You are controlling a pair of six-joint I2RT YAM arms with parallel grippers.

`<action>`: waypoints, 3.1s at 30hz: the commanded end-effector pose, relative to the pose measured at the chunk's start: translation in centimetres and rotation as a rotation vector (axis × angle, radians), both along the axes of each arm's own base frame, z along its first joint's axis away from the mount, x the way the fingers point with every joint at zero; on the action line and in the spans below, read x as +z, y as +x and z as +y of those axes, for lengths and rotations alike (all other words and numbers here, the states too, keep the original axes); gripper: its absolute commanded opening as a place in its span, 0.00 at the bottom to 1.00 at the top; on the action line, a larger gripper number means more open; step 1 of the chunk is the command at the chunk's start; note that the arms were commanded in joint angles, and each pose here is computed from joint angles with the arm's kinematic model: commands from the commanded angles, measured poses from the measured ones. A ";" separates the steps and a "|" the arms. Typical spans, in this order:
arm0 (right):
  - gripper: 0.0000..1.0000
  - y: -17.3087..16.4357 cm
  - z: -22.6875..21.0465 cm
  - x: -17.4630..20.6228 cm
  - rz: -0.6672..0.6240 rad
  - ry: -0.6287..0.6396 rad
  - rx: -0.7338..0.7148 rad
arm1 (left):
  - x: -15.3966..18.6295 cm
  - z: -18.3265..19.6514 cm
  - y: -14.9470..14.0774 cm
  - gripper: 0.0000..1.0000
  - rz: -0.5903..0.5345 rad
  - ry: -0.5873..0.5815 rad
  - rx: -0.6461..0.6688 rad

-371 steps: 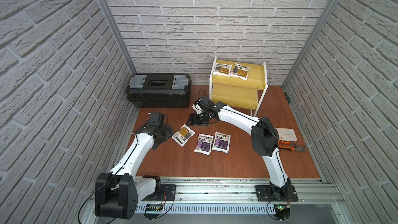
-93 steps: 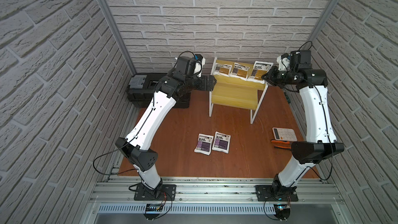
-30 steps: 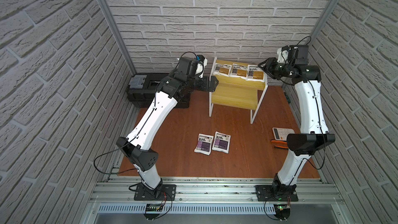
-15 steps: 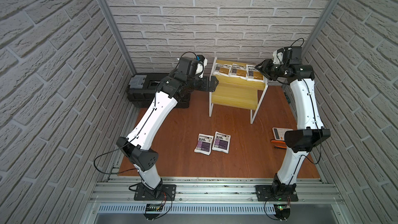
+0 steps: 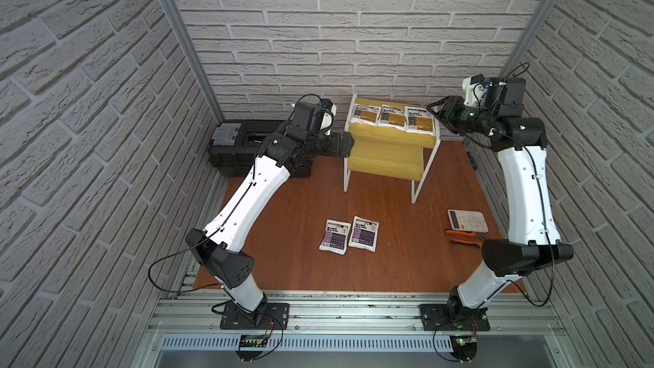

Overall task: Place the bagged coffee beans on the shelf by color
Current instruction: Place the bagged coffee beans on the shelf, then pick up the bagged coffee beans at the center of the board.

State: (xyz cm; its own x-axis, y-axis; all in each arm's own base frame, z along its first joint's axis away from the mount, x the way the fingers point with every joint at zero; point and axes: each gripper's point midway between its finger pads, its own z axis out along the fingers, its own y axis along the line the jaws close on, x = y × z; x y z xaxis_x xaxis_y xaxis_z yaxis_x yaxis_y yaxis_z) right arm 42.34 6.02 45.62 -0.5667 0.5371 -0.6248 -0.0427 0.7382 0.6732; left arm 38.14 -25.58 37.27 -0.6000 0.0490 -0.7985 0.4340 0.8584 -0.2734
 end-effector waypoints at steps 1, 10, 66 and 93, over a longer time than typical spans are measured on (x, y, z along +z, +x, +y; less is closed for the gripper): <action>0.51 -2.8 2.2 1.4 -0.073 0.004 0.089 | 2.0 2.0 -0.8 0.99 -0.089 -0.019 0.076; 0.56 -9.5 6.1 -8.0 0.060 -0.008 0.181 | -4.3 6.5 -3.8 0.99 -0.003 0.052 0.224; 0.58 -26.0 20.9 -41.1 0.745 -0.187 0.588 | -23.1 4.0 -10.6 0.99 0.334 0.273 0.207; 0.58 -15.4 16.5 -43.5 0.724 -0.115 0.193 | -22.3 3.1 -10.2 0.98 0.317 0.264 0.175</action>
State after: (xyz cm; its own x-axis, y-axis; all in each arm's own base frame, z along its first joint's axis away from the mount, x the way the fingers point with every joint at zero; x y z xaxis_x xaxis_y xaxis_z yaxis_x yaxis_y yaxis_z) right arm 25.47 24.11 2.67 -0.9563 0.2816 -0.0784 0.1972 0.8196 0.5380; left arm 27.20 -21.59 13.81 -0.8515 0.0949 -0.5157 0.1815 0.9760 -0.1200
